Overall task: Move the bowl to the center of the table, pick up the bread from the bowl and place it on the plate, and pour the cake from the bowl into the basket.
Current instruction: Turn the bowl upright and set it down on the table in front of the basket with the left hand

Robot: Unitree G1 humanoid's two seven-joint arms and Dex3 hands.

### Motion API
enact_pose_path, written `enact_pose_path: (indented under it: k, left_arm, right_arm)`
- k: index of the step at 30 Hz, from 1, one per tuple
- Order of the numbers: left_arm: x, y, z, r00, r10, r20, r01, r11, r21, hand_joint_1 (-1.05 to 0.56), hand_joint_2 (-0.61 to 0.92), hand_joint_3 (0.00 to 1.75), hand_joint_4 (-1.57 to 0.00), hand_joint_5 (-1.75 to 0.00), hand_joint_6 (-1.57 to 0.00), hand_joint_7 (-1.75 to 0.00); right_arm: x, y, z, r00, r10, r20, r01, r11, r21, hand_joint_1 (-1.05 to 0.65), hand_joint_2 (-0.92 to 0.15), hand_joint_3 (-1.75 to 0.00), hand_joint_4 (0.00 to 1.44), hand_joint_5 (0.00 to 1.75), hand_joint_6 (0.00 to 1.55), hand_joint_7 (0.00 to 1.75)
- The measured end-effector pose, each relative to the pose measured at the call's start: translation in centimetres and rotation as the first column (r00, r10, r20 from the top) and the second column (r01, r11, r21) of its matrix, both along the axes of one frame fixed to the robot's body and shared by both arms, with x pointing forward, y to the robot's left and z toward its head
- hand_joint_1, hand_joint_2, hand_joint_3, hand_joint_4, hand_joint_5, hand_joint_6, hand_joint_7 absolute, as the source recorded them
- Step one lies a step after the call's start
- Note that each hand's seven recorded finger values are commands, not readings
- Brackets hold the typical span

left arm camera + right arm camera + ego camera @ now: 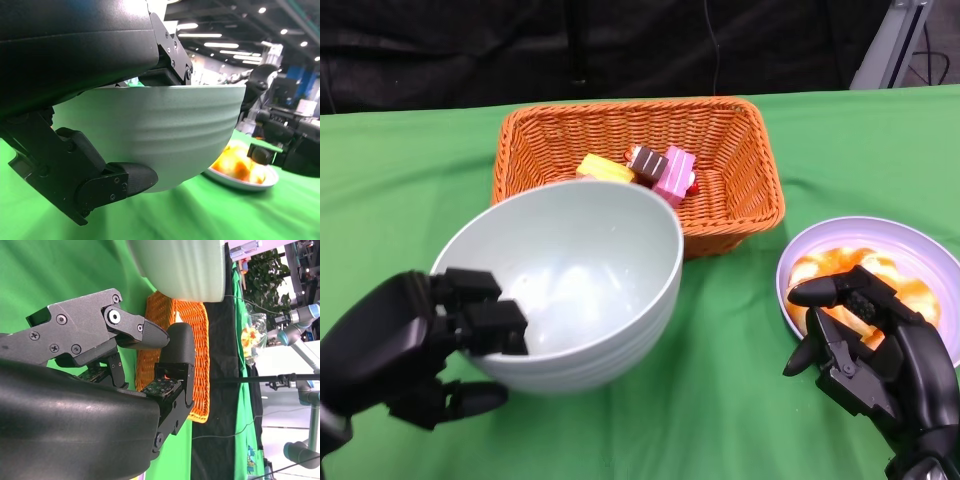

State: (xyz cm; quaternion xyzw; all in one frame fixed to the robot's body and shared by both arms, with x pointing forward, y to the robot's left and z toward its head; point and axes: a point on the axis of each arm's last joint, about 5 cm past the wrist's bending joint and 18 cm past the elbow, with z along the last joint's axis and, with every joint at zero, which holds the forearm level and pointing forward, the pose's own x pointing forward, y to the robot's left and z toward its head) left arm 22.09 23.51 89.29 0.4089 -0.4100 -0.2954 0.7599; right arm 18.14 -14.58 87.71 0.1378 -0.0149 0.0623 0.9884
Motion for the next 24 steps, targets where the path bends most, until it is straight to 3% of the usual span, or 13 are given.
enact_pose_path:
  k: [1, 3, 5, 12, 19, 21, 23, 24]
  left_arm:
    - [-0.1, 0.1, -0.2, 1.000, 0.008, -0.007, -0.008, 1.000, 0.011, -0.05, 0.42, 1.00, -0.82, -1.71, -0.77, -1.42]
    - [-0.2, 0.1, -0.6, 1.000, 0.025, -0.012, -0.025, 0.999, 0.037, -0.06, 0.52, 0.76, -0.83, -1.72, -0.77, -1.45]
    - [-0.4, 0.2, -1.3, 0.999, 0.048, -0.016, -0.047, 0.996, 0.070, -0.06, 0.56, 0.69, -0.84, -1.72, -0.75, -1.51]
    - [-1.2, 0.5, -4.1, 0.994, 0.099, 0.041, -0.104, 0.983, 0.150, -0.07, 0.59, 0.52, -0.83, -1.74, -0.72, -1.60]
    - [-0.7, 1.2, -4.8, 0.989, 0.081, 0.120, -0.102, 0.978, 0.181, -0.08, 0.62, 0.47, -0.83, -1.73, -0.72, -1.59]
    - [-0.6, 1.3, -4.9, 0.987, 0.100, 0.123, -0.121, 0.976, 0.183, -0.11, 0.70, 0.33, -0.81, -1.69, -0.74, -1.45]
    - [-0.6, 1.3, -5.0, 0.984, 0.132, 0.117, -0.151, 0.972, 0.181, -0.12, 0.78, 0.18, -0.87, -1.46, -0.91, -0.95]
    - [-0.6, 1.2, -5.0, 0.984, 0.139, 0.108, -0.157, 0.971, 0.181, -0.16, 0.81, 0.12, -0.88, -1.23, -0.96, -0.69]
  right_arm:
    - [0.0, 0.0, 0.0, 1.000, 0.000, 0.000, 0.000, 1.000, 0.000, -0.11, -0.80, -0.74, 0.65, 1.65, 0.60, 1.38]
    - [0.0, 0.0, 0.0, 1.000, 0.000, 0.000, 0.000, 1.000, -0.001, -0.10, -0.80, -0.74, 0.65, 1.64, 0.59, 1.38]
    - [0.0, 0.0, 0.0, 1.000, 0.000, -0.001, 0.000, 1.000, -0.001, -0.10, -0.80, -0.74, 0.65, 1.64, 0.59, 1.38]
    - [-0.1, 0.0, 0.0, 1.000, 0.001, -0.005, -0.001, 1.000, 0.001, -0.11, -0.81, -0.72, 0.65, 1.64, 0.59, 1.37]
    - [-0.3, -0.1, -0.1, 1.000, 0.004, -0.017, -0.004, 1.000, 0.000, -0.11, -0.82, -0.71, 0.65, 1.64, 0.59, 1.36]
    - [-0.3, -0.1, -0.1, 1.000, 0.004, -0.016, -0.004, 1.000, -0.001, -0.12, -0.82, -0.70, 0.65, 1.64, 0.60, 1.37]
    - [-0.3, -0.1, 0.0, 1.000, 0.003, -0.013, -0.003, 1.000, -0.001, -0.12, -0.82, -0.70, 0.65, 1.63, 0.59, 1.37]
    - [-0.3, -0.1, 0.0, 1.000, 0.003, -0.013, -0.003, 1.000, -0.001, -0.12, -0.82, -0.69, 0.65, 1.63, 0.59, 1.37]
